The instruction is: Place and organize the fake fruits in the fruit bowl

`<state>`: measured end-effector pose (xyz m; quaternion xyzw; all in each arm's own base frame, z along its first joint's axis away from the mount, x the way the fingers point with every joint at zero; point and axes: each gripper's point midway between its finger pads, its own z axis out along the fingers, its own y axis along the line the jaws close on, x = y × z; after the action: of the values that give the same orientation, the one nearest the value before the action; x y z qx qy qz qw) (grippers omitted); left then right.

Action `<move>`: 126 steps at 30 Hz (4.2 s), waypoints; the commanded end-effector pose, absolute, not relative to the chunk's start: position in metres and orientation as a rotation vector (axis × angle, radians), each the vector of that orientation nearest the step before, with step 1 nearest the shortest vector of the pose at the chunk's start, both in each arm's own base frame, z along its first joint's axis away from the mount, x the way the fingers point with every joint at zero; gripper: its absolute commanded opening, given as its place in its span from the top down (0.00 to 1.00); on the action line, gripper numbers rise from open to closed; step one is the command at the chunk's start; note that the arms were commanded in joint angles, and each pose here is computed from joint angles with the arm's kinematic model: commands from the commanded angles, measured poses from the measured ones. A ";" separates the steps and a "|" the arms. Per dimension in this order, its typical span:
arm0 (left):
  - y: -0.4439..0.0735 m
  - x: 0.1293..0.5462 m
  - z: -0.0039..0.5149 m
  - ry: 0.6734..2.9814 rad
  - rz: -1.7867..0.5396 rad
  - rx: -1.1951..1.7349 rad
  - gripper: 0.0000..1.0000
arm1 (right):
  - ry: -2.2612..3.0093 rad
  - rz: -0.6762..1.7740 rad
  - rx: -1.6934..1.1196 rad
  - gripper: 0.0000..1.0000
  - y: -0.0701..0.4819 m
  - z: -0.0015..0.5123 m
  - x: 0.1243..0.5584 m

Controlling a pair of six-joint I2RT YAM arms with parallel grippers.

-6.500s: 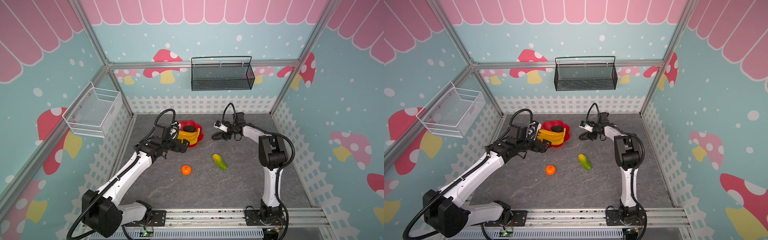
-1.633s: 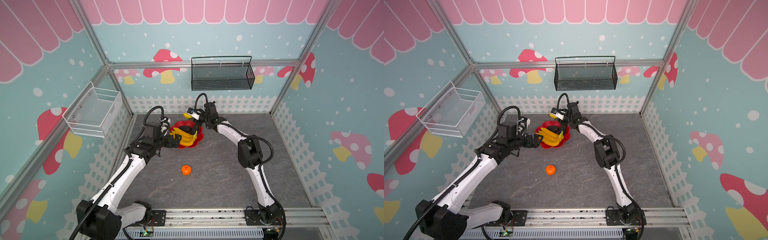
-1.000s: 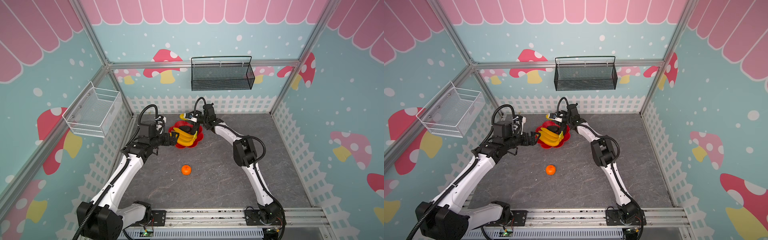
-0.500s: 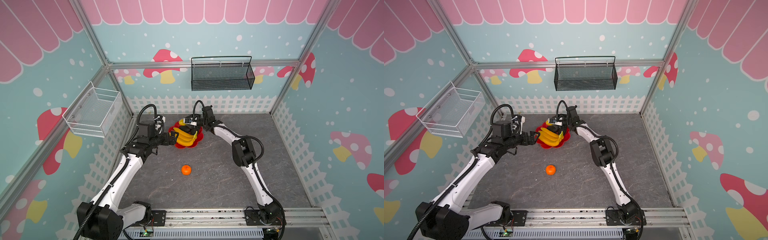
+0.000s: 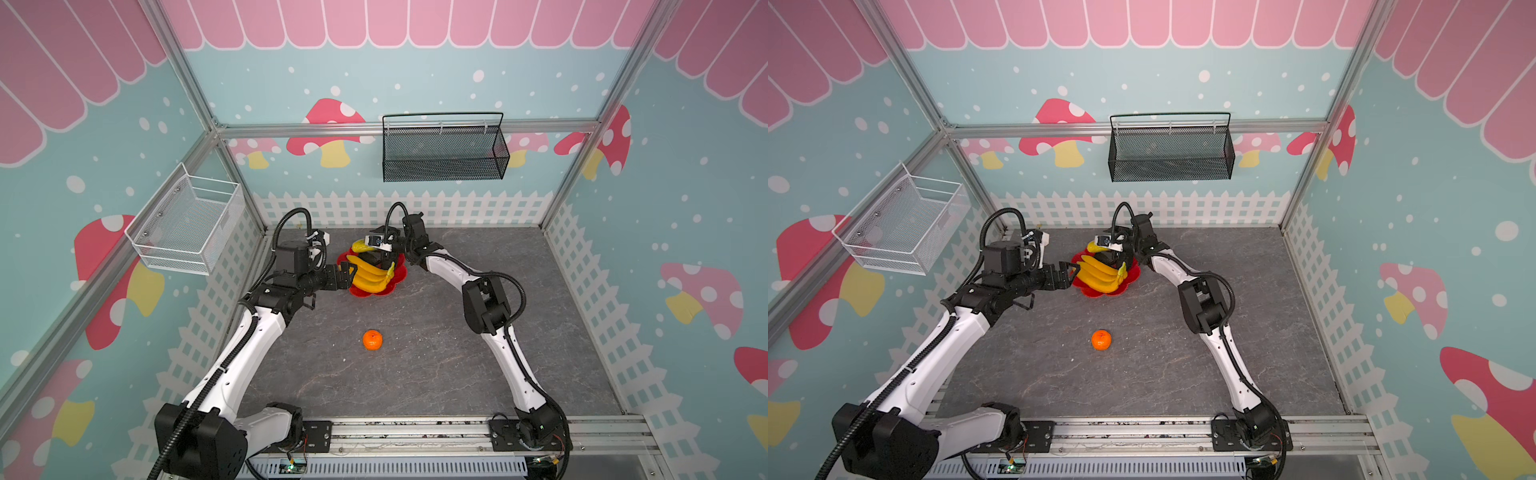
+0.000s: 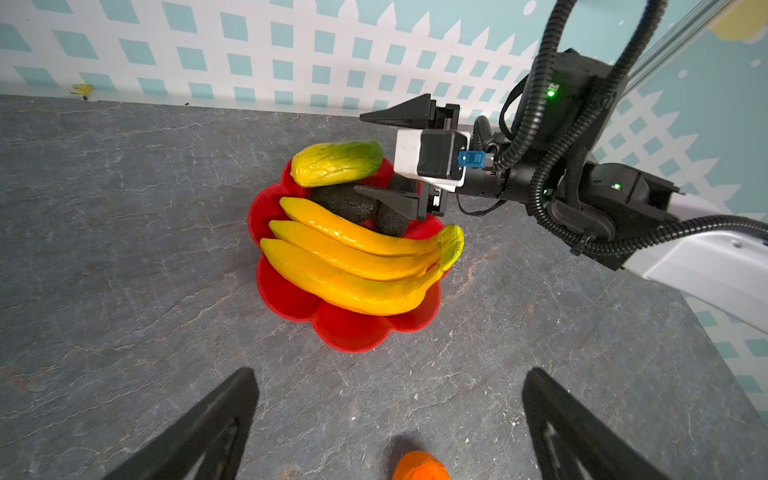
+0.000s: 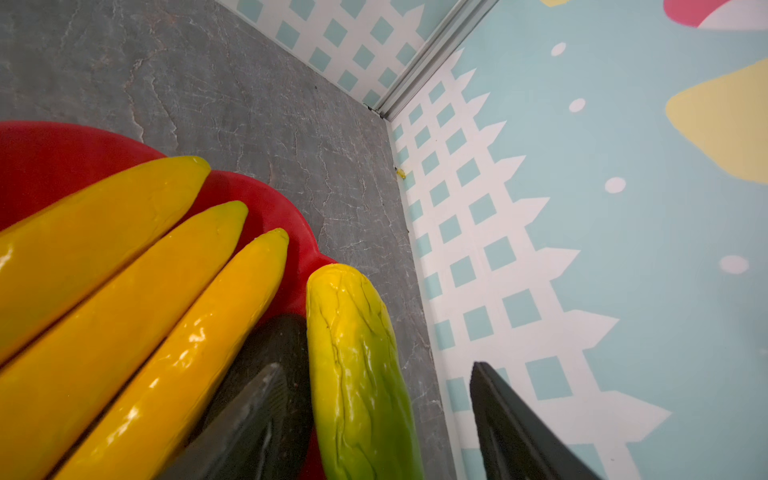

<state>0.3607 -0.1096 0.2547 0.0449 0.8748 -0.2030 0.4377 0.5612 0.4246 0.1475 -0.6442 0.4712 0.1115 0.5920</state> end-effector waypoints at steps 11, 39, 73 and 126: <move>-0.152 0.303 0.212 2.302 -0.296 0.120 0.01 | 1.530 0.096 -0.992 0.05 0.304 0.274 0.493; -0.207 0.270 0.041 2.573 -0.110 0.169 0.21 | 1.787 0.968 -1.048 0.04 0.256 0.132 0.219; -0.149 0.420 0.111 2.357 -0.104 -0.077 0.49 | 1.613 0.817 -0.990 0.03 0.265 0.138 0.262; 0.032 0.364 0.152 1.717 0.252 -0.303 0.00 | 1.589 -0.236 0.133 0.02 -0.031 0.178 0.292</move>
<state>0.3364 0.0484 0.1076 -0.1620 0.8141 0.1651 0.5327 0.2915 0.0044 0.2206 0.0198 0.6682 -0.0258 0.7432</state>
